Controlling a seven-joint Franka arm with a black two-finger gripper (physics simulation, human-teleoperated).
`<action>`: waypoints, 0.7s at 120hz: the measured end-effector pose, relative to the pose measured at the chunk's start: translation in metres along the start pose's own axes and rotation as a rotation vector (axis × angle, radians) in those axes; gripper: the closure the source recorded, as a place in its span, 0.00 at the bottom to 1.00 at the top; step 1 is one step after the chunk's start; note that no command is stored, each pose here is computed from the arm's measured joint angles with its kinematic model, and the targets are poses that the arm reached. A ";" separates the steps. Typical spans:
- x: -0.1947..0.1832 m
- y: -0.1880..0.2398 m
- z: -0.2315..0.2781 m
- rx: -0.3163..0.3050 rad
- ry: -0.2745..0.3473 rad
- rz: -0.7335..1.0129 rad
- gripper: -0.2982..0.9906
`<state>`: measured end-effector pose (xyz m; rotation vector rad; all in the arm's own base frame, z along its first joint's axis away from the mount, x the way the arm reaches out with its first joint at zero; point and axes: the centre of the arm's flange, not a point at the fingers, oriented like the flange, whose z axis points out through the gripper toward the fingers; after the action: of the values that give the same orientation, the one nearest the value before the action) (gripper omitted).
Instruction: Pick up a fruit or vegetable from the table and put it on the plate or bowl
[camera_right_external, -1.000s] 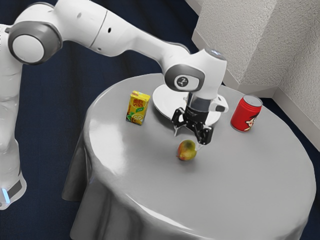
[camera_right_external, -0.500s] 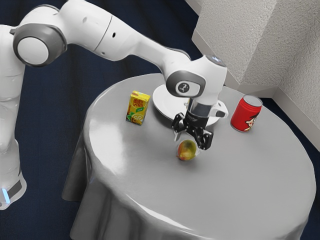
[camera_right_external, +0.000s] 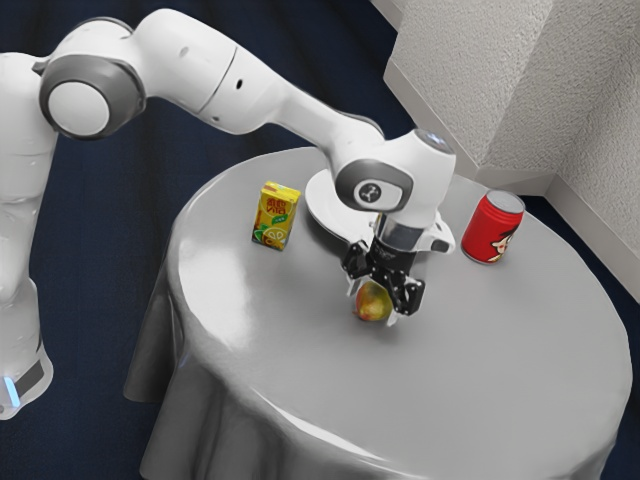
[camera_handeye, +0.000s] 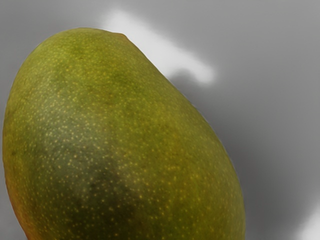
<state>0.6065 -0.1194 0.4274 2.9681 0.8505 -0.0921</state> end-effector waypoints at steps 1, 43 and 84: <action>0.000 0.000 0.000 0.000 0.000 0.000 0.23; 0.003 0.001 0.010 0.010 -0.010 -0.001 0.23; 0.007 0.002 0.016 0.014 -0.015 -0.003 0.23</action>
<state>0.6124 -0.1188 0.4110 2.9750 0.8561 -0.1210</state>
